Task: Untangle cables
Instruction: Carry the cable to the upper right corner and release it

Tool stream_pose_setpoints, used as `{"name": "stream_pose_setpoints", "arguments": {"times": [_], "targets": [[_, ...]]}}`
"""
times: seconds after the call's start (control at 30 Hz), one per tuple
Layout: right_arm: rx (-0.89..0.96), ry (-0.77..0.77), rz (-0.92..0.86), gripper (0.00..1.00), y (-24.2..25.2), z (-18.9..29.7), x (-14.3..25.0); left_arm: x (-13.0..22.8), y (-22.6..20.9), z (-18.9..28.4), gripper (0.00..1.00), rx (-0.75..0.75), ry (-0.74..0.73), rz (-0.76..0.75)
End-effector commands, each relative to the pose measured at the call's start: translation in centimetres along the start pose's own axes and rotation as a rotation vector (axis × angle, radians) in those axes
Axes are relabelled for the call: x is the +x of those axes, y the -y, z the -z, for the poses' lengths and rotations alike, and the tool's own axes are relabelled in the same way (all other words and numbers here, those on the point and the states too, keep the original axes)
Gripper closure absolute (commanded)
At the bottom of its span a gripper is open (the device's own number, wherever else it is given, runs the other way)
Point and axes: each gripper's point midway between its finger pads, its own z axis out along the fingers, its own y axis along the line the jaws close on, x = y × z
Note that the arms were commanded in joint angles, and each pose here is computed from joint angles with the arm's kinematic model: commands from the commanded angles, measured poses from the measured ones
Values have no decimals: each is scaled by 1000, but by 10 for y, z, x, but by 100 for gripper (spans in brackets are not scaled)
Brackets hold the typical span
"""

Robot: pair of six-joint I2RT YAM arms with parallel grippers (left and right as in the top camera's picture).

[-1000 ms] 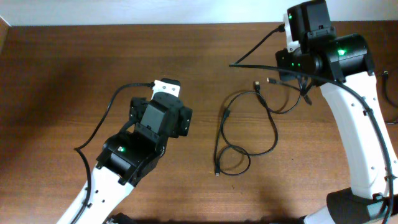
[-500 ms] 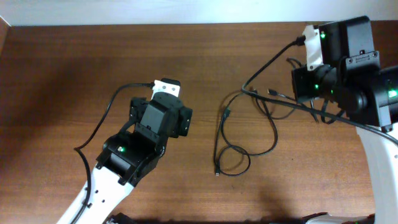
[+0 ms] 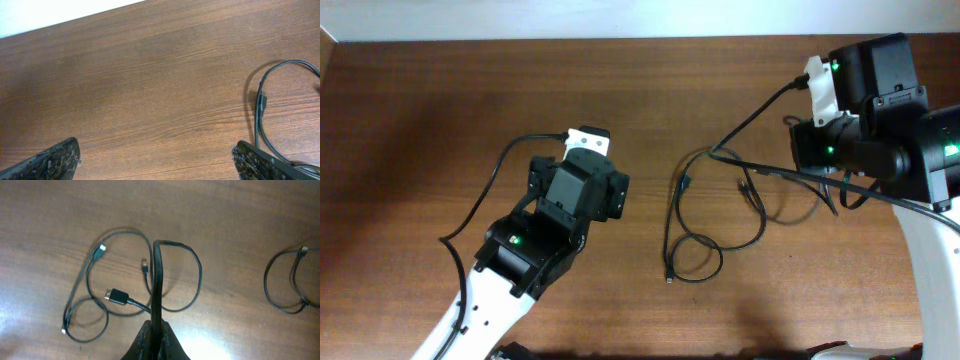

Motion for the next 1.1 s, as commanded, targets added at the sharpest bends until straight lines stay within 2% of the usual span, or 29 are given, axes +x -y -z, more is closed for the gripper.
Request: {"name": "stream_pose_setpoints", "arguments": {"times": [0.0, 0.37, 0.57, 0.63, 0.83, 1.07], "targets": [[8, 67, -18, 96, 1, 4, -15, -10, -5, 8, 1, -8, 33, 30], [338, 241, -82, 96, 58, 20, -55, -10, -5, 8, 1, -8, 33, 30], [464, 278, -206, 96, 113, 13, -70, -10, -5, 8, 1, -8, 33, 30], [474, 257, -256, 96, 136, -4, -71, -10, -5, 8, 1, -8, 33, 30], [427, 240, -320, 96, 166, -46, -82, -10, -5, 8, 1, -8, 33, 30], [442, 195, -341, 96, 193, -128, -98, -10, -5, 8, 1, -8, 33, 30]]}}
